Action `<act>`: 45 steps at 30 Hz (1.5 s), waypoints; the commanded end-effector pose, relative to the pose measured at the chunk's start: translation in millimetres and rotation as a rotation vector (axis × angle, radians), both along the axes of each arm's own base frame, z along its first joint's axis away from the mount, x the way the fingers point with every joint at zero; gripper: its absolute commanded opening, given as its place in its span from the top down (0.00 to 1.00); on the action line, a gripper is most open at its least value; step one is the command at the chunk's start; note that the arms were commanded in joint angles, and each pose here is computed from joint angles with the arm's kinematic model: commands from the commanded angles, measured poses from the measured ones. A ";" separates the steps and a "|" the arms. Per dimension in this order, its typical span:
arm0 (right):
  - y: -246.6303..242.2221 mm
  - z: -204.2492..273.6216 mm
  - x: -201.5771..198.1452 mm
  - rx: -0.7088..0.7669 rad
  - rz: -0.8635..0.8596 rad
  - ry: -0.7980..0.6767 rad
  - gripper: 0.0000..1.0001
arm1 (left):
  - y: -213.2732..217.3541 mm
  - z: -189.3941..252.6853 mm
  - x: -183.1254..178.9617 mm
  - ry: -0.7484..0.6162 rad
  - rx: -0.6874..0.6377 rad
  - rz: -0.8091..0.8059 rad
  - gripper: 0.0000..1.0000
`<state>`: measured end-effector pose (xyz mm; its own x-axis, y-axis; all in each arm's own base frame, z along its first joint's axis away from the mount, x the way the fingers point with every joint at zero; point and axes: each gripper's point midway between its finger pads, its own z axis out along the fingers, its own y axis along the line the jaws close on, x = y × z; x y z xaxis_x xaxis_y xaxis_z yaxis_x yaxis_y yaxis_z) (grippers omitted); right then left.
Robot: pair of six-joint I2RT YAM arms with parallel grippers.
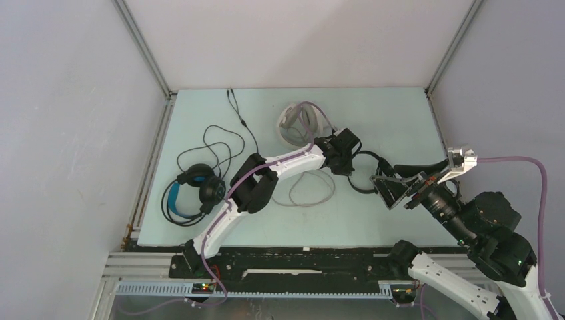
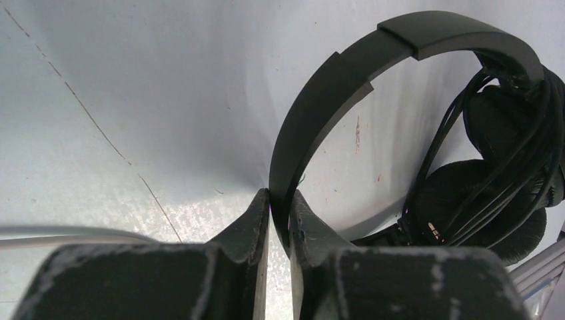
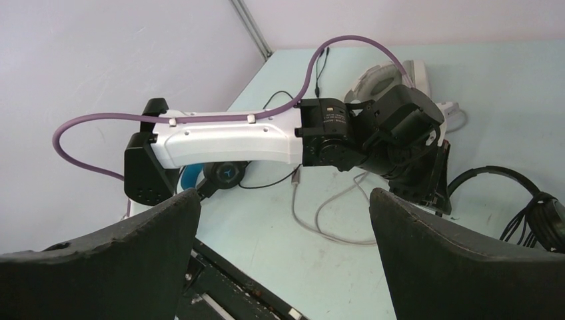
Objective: Wrap the headphones
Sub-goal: Pick up the headphones from the center of the board.
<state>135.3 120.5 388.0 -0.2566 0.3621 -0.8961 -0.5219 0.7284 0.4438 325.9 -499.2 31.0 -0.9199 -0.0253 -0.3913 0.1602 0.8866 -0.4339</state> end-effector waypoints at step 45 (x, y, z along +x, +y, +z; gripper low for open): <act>88.6 -52.4 85.9 -0.145 0.039 0.102 0.01 | 197.0 104.9 101.3 -0.307 -0.315 0.640 0.23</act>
<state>222.8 203.4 319.0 -0.3969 0.2018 -0.8954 -0.4570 0.8025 0.3834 395.7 -296.3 131.1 -0.6401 -0.5430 -0.5435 -0.1496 0.7820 -0.6050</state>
